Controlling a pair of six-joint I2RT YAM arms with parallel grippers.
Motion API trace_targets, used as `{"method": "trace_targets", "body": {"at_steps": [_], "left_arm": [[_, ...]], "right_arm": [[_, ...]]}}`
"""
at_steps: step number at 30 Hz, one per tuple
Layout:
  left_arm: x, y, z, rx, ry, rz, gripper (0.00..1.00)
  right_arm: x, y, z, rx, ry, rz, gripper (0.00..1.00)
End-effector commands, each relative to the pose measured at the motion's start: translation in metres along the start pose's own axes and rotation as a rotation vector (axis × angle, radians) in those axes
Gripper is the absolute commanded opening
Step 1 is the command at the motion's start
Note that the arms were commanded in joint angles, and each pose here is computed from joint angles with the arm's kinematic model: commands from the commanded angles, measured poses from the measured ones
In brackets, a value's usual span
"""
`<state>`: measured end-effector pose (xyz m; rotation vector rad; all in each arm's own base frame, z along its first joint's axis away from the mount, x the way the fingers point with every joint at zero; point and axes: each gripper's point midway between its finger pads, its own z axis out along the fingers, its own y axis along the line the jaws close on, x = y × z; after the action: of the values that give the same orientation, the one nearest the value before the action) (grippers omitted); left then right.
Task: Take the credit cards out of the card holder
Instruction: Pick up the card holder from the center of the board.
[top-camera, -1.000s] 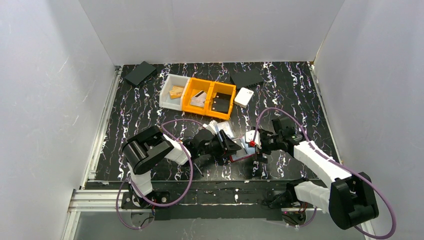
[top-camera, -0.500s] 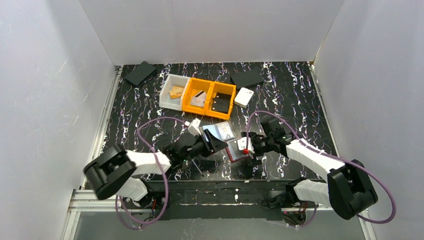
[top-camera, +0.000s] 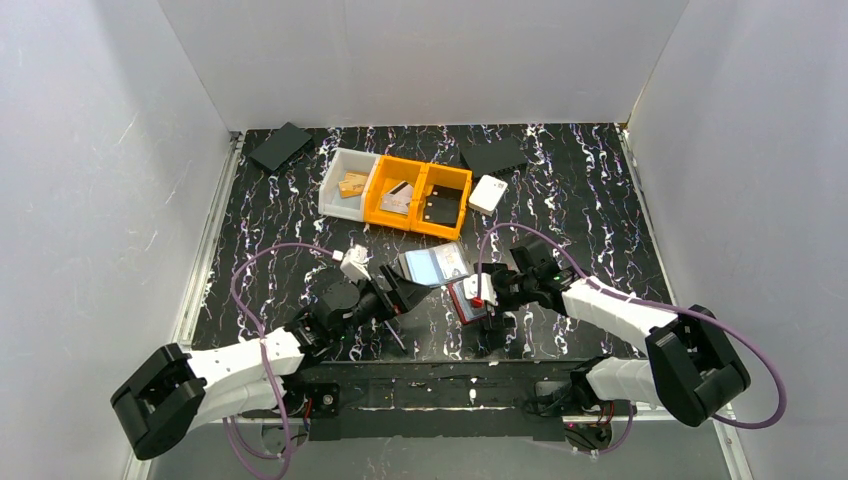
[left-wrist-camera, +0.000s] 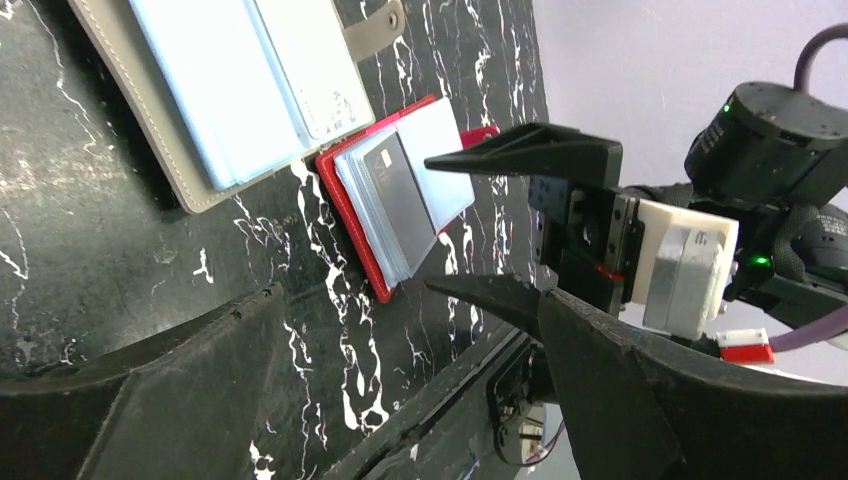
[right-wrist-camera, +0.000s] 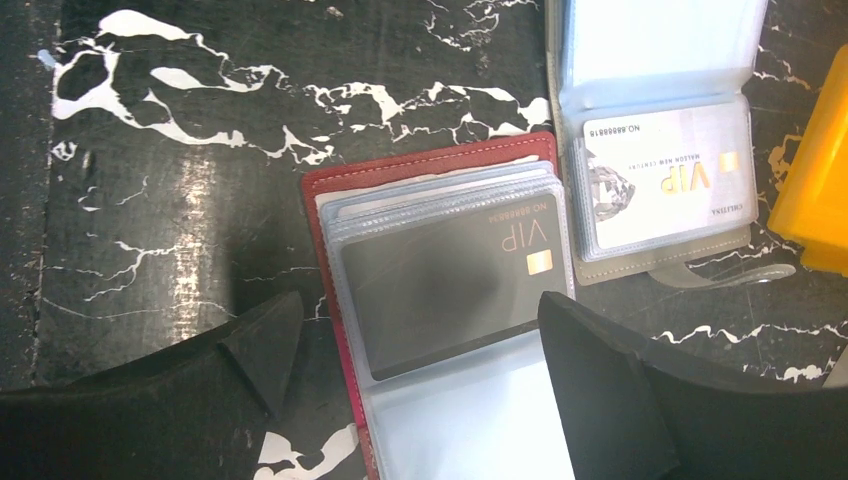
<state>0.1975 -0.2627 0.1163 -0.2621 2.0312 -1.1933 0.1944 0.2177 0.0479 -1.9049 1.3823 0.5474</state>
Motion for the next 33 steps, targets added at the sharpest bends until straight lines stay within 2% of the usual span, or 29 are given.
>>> {"method": "trace_targets", "body": {"at_steps": [1, 19, 33], "left_arm": [[0.010, 0.003, -0.002, 0.001, 0.052, 0.014, 0.98], [0.034, -0.008, 0.021, 0.028, 0.190, -0.027, 0.98], [0.043, -0.009, 0.029, 0.033, 0.229, -0.058, 0.98]], "right_arm": [[-0.001, -0.008, 0.004, 0.036, -0.001, 0.012, 0.96], [0.004, -0.006, 0.010, 0.037, 0.030, 0.015, 0.94], [0.002, -0.020, 0.004, 0.099, 0.047, 0.021, 0.81]]}}
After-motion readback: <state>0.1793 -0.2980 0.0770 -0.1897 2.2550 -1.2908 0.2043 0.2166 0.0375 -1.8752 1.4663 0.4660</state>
